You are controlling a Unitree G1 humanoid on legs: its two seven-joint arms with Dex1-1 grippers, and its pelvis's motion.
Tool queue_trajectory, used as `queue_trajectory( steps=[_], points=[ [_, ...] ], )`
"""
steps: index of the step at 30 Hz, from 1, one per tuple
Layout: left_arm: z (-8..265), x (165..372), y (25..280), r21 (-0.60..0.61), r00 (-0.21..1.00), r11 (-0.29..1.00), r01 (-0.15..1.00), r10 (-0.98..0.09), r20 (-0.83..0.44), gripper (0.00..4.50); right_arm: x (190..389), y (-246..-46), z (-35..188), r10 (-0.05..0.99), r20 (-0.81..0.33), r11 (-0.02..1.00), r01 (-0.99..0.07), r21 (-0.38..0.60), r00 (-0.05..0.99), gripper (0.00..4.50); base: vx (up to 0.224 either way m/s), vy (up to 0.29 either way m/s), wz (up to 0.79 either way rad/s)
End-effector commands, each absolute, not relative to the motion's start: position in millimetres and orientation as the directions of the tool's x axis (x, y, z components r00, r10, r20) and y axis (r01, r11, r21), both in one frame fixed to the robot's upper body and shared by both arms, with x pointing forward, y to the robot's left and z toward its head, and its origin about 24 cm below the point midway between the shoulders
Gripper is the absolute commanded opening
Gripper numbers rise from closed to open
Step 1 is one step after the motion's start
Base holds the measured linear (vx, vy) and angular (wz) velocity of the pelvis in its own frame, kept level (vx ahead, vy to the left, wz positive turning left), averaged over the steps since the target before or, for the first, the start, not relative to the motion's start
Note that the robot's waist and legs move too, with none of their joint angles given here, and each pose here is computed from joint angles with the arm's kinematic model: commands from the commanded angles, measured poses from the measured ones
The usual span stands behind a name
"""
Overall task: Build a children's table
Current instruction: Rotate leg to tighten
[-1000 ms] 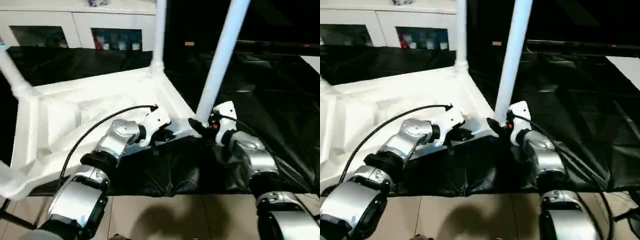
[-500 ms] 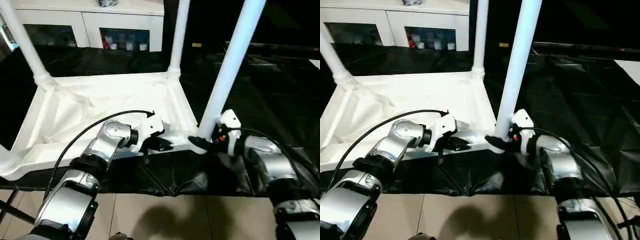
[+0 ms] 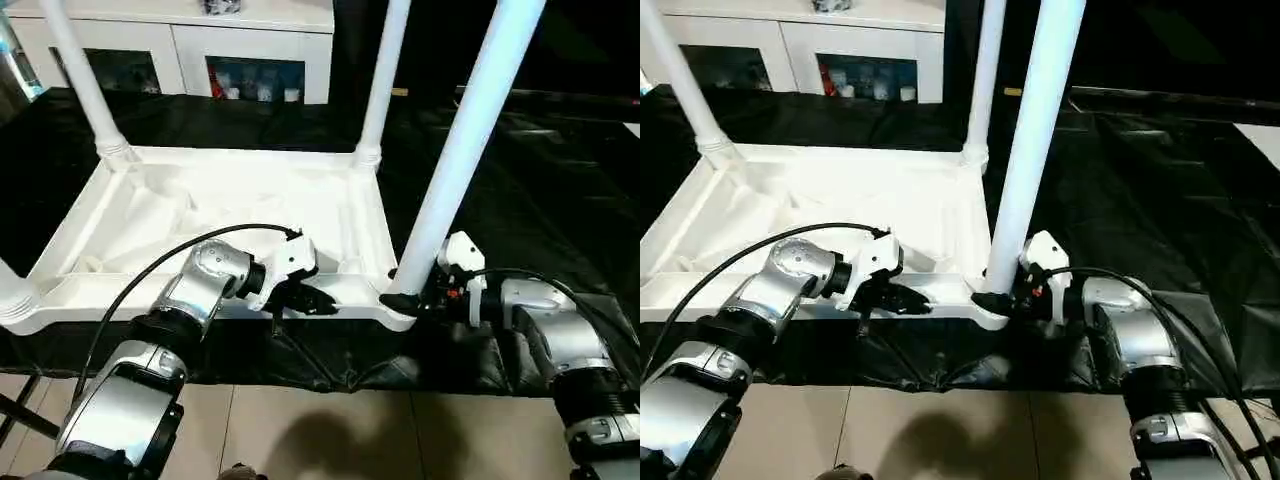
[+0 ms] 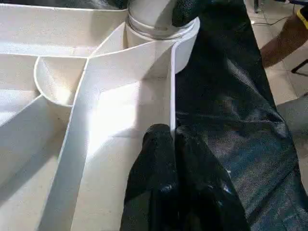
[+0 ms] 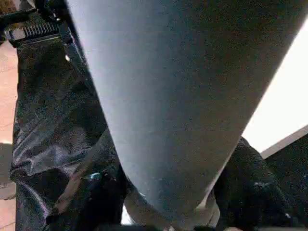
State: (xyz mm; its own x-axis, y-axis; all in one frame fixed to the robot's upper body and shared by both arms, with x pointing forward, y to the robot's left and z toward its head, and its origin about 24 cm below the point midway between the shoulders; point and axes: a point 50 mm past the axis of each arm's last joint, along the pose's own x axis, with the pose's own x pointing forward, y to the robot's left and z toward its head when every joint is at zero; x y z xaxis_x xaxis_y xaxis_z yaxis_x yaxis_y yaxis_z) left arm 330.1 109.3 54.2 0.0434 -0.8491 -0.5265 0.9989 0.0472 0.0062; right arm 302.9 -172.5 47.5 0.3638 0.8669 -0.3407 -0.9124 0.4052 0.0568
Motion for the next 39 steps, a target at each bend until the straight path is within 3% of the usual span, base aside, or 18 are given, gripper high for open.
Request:
queue_trajectory(
  steps=[1, 3, 7, 10, 16, 18, 22, 24, 29, 35, 39],
  points=[
    [64.2, 331.1, 86.8, 0.054, 0.033, 0.009, 0.999, -0.878, -0.478, 0.00, 287.2, -143.2, 29.8, 0.914, -0.366, 0.246, -0.957, 0.156, 0.175, 2.04, 0.000, 0.000, 0.00],
    [64.6, 332.7, 84.4, 0.064, 0.059, 0.033, 0.997, -0.881, -0.469, 0.00, 286.4, -140.5, 27.6, 0.914, -0.355, 0.266, -0.950, 0.161, 0.196, 2.02, 0.000, 0.000, 0.00],
    [65.7, 339.4, 77.6, 0.089, 0.152, 0.125, 0.988, -0.878, -0.454, 0.00, 296.8, -135.8, 22.3, 0.873, -0.333, 0.422, -0.894, 0.150, 0.356, 1.98, 0.000, 0.000, 0.00],
    [68.2, 348.5, 64.0, 0.109, 0.274, 0.252, 0.962, -0.859, -0.432, 0.00, 316.5, -132.5, 17.6, 0.740, -0.318, 0.656, -0.742, 0.141, 0.593, 1.96, -0.017, 0.004, -0.01],
    [71.2, 353.9, 41.5, 0.125, 0.379, 0.360, 0.925, -0.835, -0.399, 0.00, 331.1, -119.3, 15.3, 0.610, -0.301, 0.792, -0.573, 0.209, 0.733, 1.94, -0.009, 0.002, -0.01],
    [74.2, 356.3, 22.4, 0.123, 0.460, 0.448, 0.885, -0.810, -0.364, 0.00, 342.6, -104.9, 13.9, 0.466, -0.330, 0.883, -0.409, 0.231, 0.821, 1.94, 0.000, 0.000, 0.00],
    [74.6, 354.2, 13.0, 0.141, 0.462, 0.443, 0.886, -0.812, -0.356, 0.00, 347.1, -96.3, 14.6, 0.414, -0.335, 0.909, -0.363, 0.204, 0.847, 1.94, 0.000, 0.000, 0.00],
    [74.0, 352.4, 10.9, 0.154, 0.444, 0.417, 0.896, -0.820, -0.360, 0.00, 347.8, -91.2, 16.5, 0.433, -0.316, 0.900, -0.382, 0.211, 0.845, 2.50, 0.000, 0.000, 0.00],
    [72.0, 350.6, 12.7, 0.153, 0.420, 0.391, 0.907, -0.831, -0.365, 0.00, 348.9, -89.5, 20.2, 0.467, -0.287, 0.882, -0.416, 0.221, 0.837, 2.99, 0.000, 0.000, 0.00],
    [67.5, 350.7, 24.3, 0.174, 0.408, 0.369, 0.913, -0.826, -0.390, 0.00, 346.0, -121.1, 25.1, 0.485, -0.257, 0.874, -0.474, 0.109, 0.836, 3.48, 0.000, 0.000, 0.00],
    [65.9, 351.8, 31.2, 0.184, 0.412, 0.368, 0.911, -0.818, -0.401, 0.00, 324.7, -160.1, 29.7, 0.524, -0.221, 0.850, -0.520, 0.080, 0.822, 3.89, 0.000, 0.000, 0.00]
  ],
)
